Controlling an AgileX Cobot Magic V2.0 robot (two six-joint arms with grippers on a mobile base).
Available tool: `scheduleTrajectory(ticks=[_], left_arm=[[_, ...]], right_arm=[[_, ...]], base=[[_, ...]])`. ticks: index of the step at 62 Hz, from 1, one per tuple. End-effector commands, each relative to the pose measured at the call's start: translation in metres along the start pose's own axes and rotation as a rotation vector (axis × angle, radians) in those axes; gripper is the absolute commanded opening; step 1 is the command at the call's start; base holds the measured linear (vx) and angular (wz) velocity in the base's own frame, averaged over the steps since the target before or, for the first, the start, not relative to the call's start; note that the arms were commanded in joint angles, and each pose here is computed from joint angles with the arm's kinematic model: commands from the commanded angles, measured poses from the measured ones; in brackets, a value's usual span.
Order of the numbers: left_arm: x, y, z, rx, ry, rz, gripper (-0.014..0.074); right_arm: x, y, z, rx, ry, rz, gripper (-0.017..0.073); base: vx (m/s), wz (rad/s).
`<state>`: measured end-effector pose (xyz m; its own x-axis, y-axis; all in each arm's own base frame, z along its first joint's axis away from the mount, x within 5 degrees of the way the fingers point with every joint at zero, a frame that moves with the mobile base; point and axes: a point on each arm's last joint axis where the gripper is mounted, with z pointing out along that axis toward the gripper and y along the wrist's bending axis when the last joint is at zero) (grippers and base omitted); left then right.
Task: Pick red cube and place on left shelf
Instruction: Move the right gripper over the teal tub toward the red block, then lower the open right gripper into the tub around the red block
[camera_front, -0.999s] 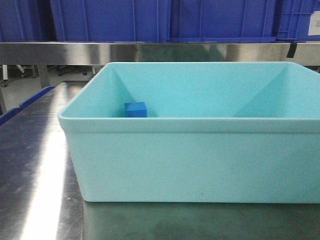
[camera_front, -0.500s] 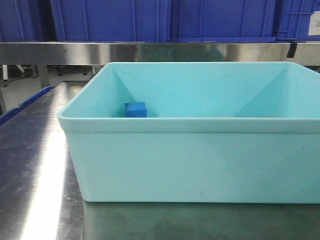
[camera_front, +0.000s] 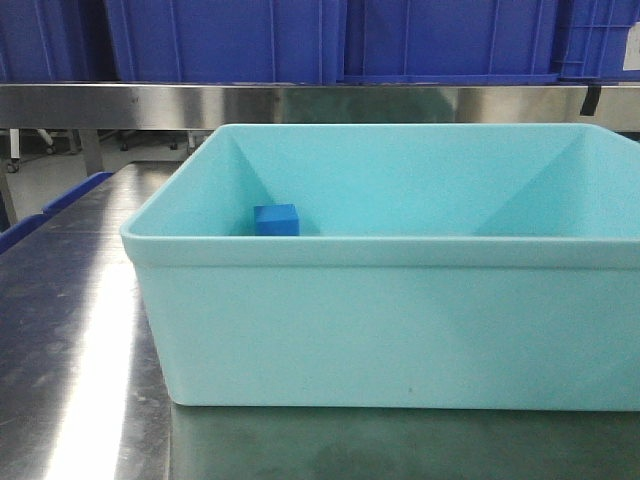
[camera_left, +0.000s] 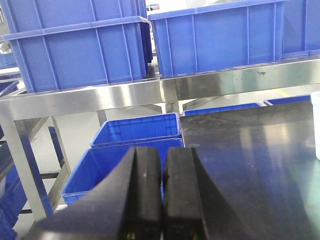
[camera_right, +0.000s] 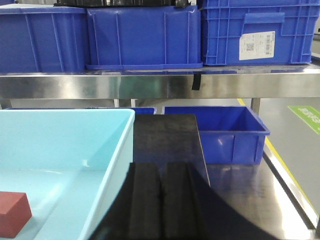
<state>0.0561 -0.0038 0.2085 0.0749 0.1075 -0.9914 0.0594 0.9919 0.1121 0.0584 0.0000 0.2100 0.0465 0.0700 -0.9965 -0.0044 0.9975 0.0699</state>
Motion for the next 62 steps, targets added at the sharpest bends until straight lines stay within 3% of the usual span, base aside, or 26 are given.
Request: scheduleTrajectory(ticks=[1,19,36,49,62], left_arm=[[0.001,0.0,0.001,-0.007,-0.05,-0.009,0.0106],[0.001,0.0,0.001,-0.007,-0.05,-0.009,0.0106],[0.001,0.0,0.001,-0.007,-0.05,-0.009,0.0106],[0.001,0.0,0.001,-0.007,-0.05,-0.009,0.0106],[0.001,0.0,0.001,-0.007,-0.05,-0.009,0.0106]], right_arm=[[-0.025,0.002,0.007,-0.005,-0.038,-0.013,0.0049],[-0.078,0.005,0.061,0.016,0.168,-0.008,0.0049],[-0.119,0.012,0.115,0.012,0.282,0.093,0.0049],[-0.128,0.039,0.151,-0.108,0.365,0.076,0.0049],[-0.117,0.084,0.175,-0.27,0.463,0.04,0.0049]], base=[[0.0,0.0],[-0.01,-0.04],[0.0,-0.01],[0.0,0.0],[0.0,0.0]])
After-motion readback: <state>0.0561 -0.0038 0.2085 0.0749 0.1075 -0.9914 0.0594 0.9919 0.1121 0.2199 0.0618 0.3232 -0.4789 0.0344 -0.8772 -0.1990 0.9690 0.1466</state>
